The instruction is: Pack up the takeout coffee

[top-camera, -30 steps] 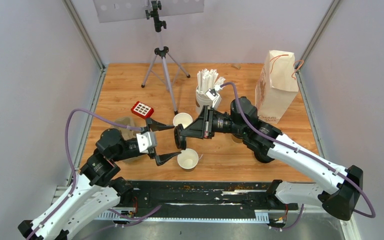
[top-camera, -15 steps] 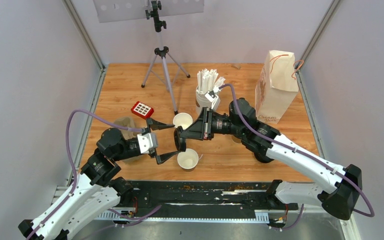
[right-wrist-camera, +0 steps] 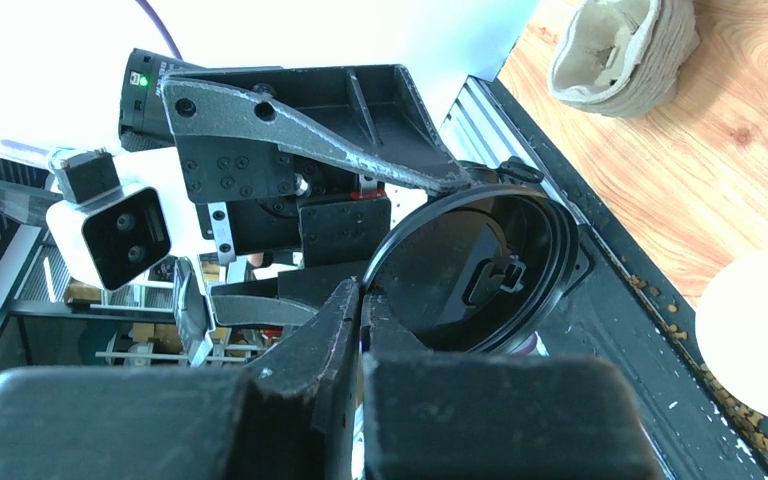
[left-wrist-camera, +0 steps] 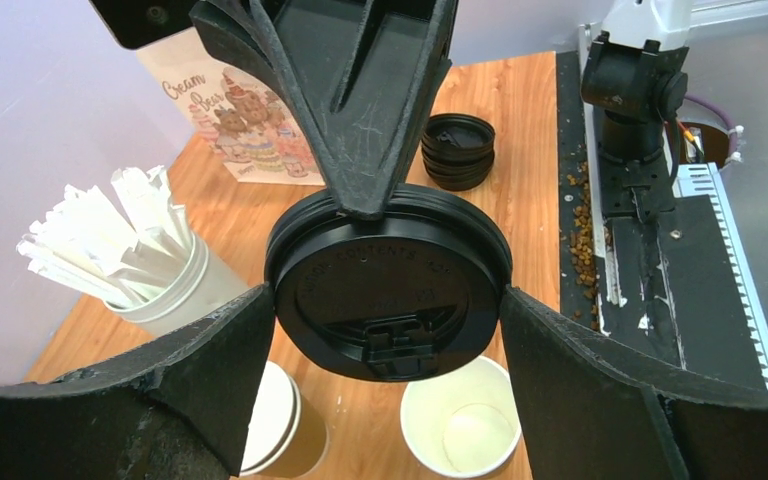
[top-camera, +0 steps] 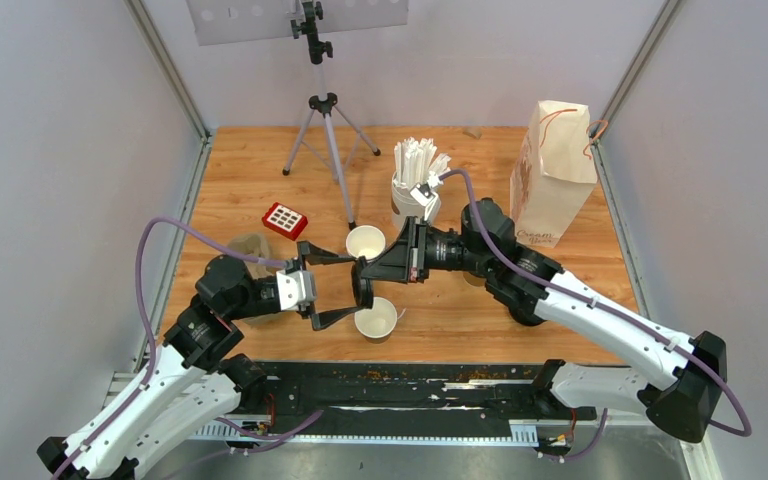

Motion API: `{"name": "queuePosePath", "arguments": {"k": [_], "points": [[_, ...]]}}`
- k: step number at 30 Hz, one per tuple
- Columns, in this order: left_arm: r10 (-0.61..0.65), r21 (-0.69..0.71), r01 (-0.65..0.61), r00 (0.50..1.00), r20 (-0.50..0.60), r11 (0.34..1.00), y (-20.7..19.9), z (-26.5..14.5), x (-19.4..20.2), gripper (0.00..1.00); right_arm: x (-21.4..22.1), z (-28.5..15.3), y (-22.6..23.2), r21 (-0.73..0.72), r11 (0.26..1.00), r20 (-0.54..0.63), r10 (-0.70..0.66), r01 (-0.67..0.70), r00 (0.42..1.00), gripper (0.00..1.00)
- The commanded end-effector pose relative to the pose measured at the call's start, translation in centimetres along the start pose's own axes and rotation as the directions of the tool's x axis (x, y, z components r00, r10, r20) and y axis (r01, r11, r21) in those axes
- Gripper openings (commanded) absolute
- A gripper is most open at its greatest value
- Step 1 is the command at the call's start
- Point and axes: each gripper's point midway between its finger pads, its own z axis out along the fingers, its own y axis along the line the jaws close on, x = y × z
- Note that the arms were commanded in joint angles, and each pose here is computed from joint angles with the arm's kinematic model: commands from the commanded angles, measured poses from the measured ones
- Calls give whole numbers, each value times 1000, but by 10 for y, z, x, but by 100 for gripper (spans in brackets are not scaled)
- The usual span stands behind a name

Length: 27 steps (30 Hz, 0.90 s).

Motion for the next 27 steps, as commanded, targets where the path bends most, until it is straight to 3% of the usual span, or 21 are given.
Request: {"name": "queuePosePath", "arguments": {"k": [1, 14, 16, 18, 19, 27], "points": [[22, 39, -23, 999, 26, 999, -6, 1, -6, 88, 2, -10, 15, -62, 998, 23, -30, 31, 999, 0], [-25, 29, 24, 999, 31, 999, -7, 0, -5, 76, 3, -12, 16, -90, 996, 33, -27, 30, 999, 0], [-27, 36, 25, 999, 37, 999, -9, 0, -6, 82, 3, -12, 17, -96, 995, 36, -23, 26, 999, 0], [-23, 23, 22, 999, 42, 999, -9, -1, -5, 97, 3, -12, 18, -99, 995, 37, -19, 22, 999, 0], [-22, 5, 22, 999, 40, 1000, -6, -2, -3, 99, 3, -12, 19, -101, 995, 36, -16, 20, 999, 0], [7, -49, -6, 1000, 16, 999, 4, -2, 3, 100, 6, -12, 21, -122, 993, 19, 3, 0, 1000, 0]]}}
